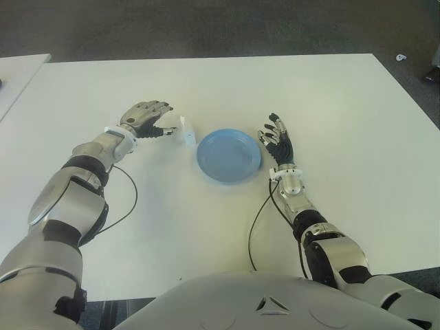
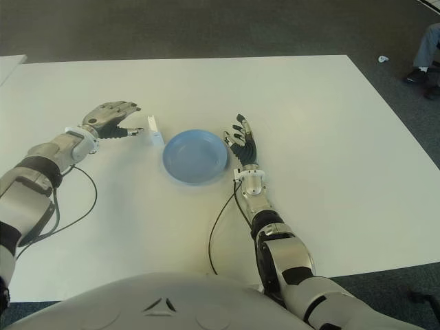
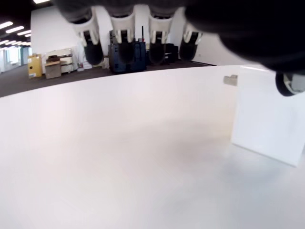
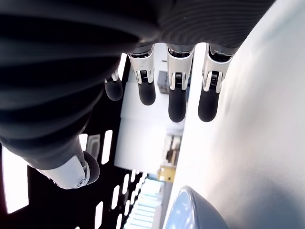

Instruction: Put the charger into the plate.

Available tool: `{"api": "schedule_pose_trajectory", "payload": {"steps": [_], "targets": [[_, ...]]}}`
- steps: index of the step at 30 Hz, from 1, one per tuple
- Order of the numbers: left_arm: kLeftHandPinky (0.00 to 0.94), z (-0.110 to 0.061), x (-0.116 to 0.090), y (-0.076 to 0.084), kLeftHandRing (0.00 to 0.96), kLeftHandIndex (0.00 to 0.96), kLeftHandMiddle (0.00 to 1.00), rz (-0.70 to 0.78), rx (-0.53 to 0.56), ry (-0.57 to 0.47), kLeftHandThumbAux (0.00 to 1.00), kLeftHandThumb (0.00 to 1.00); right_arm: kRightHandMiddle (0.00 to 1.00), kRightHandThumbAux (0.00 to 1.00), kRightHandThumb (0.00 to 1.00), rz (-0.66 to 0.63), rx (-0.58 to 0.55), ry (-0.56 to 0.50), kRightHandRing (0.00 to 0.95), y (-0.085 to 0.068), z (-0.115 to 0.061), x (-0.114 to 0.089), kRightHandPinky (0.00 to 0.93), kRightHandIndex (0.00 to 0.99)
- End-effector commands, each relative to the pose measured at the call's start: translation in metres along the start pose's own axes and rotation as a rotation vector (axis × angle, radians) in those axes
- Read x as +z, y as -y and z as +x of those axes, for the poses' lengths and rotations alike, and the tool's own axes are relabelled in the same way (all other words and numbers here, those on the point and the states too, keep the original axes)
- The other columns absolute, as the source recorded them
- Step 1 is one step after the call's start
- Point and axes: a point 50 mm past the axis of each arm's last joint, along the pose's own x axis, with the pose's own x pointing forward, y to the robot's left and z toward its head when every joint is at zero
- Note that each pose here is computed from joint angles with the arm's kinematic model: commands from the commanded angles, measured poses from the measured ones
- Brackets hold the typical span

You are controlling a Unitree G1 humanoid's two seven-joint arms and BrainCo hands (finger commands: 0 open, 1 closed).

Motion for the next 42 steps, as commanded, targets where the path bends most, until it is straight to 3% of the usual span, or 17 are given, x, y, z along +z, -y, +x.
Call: {"api": "schedule_pose_trajectory", "payload": {"steps": [1,42], "targets": [[0.000,-0.001,0.002,0.002,0.000,0.000,0.000,0.024,-0.004,0.021,0.138,0.316,0.119,0.656,0.000,-0.024,0.043,-0.313,0.184,-0.011,-0.053,-0.057,0.250,0.000],[0.000,0.002,0.016,-0.012,0.000,0.000,0.000,0.035,0.031,0.122,0.128,0.280,0.113,0.660,0.000,-0.039,0.035,-0.308,0.199,-0.014,-0.051,-0.055,0.257,0.000]]}}
